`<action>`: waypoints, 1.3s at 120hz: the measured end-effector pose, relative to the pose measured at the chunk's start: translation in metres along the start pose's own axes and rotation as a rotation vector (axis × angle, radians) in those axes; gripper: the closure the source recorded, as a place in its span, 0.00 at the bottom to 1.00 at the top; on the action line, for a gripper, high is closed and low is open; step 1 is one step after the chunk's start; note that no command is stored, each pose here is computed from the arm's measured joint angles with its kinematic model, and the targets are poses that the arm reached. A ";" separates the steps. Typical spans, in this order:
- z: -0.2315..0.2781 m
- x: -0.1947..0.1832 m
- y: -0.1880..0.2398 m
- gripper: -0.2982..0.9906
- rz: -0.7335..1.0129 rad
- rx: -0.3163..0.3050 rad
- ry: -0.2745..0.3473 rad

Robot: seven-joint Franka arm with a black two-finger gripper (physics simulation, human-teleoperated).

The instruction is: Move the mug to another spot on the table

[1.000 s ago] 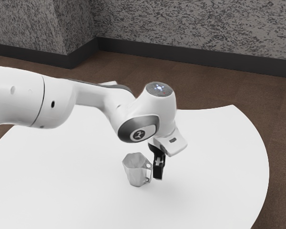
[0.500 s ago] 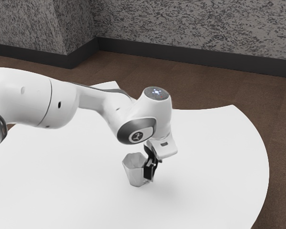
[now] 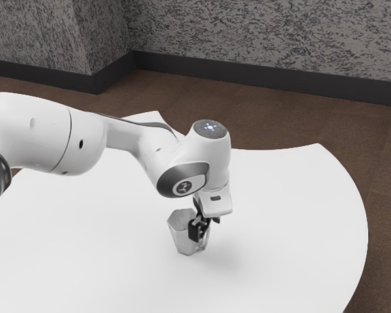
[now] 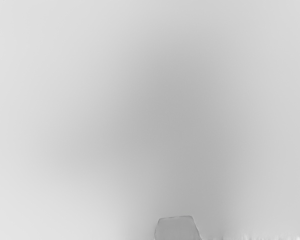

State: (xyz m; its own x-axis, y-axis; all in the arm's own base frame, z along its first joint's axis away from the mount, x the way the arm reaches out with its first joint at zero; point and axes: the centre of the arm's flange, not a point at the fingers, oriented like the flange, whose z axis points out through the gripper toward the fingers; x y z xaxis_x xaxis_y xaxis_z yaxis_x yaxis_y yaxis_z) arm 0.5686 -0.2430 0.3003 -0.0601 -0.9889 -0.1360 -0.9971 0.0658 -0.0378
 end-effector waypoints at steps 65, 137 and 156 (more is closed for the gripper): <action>0.003 -0.001 0.006 0.53 0.068 -0.021 0.007; -0.002 -0.014 0.003 0.68 0.014 -0.041 -0.022; -0.008 -0.018 -0.003 0.71 -0.006 -0.042 -0.051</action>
State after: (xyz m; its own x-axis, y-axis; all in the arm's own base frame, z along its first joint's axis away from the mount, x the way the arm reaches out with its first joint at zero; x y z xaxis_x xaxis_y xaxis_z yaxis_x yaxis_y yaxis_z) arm 0.5722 -0.2262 0.3112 -0.0526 -0.9810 -0.1866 -0.9986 0.0531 0.0024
